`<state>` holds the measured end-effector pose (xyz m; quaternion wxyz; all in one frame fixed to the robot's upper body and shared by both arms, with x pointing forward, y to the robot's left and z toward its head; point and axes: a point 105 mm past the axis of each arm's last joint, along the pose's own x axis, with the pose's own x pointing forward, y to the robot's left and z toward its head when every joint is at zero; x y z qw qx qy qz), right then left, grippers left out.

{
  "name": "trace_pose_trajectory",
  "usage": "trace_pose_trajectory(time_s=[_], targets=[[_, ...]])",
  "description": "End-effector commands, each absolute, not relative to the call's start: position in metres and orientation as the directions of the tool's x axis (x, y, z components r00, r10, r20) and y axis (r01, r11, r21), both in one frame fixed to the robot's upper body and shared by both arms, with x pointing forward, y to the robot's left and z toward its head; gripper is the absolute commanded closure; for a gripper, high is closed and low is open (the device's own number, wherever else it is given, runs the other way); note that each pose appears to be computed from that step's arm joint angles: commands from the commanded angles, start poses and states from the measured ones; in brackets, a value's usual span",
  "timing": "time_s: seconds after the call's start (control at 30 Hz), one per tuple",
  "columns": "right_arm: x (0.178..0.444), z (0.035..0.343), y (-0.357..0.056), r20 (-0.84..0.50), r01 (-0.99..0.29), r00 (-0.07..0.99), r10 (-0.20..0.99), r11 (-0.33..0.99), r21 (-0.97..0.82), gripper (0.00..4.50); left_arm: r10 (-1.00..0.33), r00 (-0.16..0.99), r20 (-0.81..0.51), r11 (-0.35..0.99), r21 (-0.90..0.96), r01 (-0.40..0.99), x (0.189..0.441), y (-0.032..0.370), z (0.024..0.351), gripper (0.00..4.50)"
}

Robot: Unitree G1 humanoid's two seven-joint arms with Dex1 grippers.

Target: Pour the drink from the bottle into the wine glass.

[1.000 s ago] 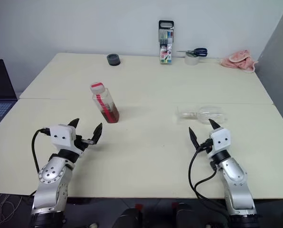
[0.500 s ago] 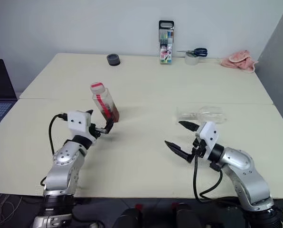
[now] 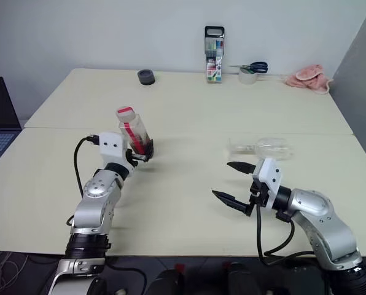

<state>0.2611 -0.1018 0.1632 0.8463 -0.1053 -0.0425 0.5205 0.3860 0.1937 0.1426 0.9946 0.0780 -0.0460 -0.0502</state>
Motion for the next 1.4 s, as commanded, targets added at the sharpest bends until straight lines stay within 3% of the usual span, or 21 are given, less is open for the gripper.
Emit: trace_pose_trajectory(time_s=[0.03, 0.4, 0.5, 0.7, 0.77, 0.87, 1.0, 1.1, 1.2, 1.4], targets=[[0.262, 0.174, -0.104, -0.018, -0.873, 0.442, 0.897, 0.426, -0.238, 0.0, -0.089, 0.987, 0.131, 0.983, 0.172, 0.066, 0.393, 0.19, 0.162, 0.02], [0.262, 0.175, -0.102, -0.031, -0.883, 0.424, 0.905, 0.405, -0.236, 0.0, -0.042, 0.991, 0.127, 0.985, 0.171, 0.019, 0.403, 0.192, 0.174, 0.02], [0.262, 0.177, -0.101, -0.032, -0.884, 0.422, 0.906, 0.404, -0.237, 0.0, -0.036, 0.992, 0.118, 0.985, 0.175, 0.015, 0.402, 0.193, 0.174, 0.66], [0.263, 0.183, -0.097, -0.023, -0.884, 0.418, 0.908, 0.401, -0.24, 0.0, -0.025, 0.995, 0.093, 0.987, 0.159, 0.01, 0.4, 0.197, 0.168, 2.46], [0.263, 0.185, -0.096, -0.019, -0.883, 0.419, 0.908, 0.403, -0.242, 0.0, -0.051, 0.992, 0.111, 0.987, 0.155, 0.033, 0.399, 0.194, 0.171, 2.64], [0.263, 0.19, -0.096, -0.014, -0.877, 0.428, 0.904, 0.412, -0.247, 0.0, -0.116, 0.983, 0.14, 0.983, 0.159, 0.093, 0.395, 0.184, 0.176, 2.64], [0.266, 0.209, -0.1, 0.023, -0.855, 0.462, 0.887, 0.452, -0.253, 0.0, -0.344, 0.924, 0.168, 0.932, 0.181, 0.314, 0.386, 0.146, 0.185, 2.65], [0.271, 0.23, -0.098, 0.073, -0.832, 0.503, 0.861, 0.505, -0.231, 0.0, -0.603, 0.778, 0.177, 0.797, 0.165, 0.581, 0.367, 0.098, 0.193, 2.65], [0.273, 0.244, -0.092, 0.097, -0.819, 0.53, 0.842, 0.539, -0.198, 0.0, -0.772, 0.621, 0.139, 0.635, 0.214, 0.742, 0.349, 0.068, 0.195, 2.65], [0.271, 0.255, -0.078, 0.109, -0.804, 0.556, 0.824, 0.567, -0.179, 0.0, -0.882, 0.463, 0.087, 0.469, 0.247, 0.848, 0.339, 0.043, 0.197, 2.65]])
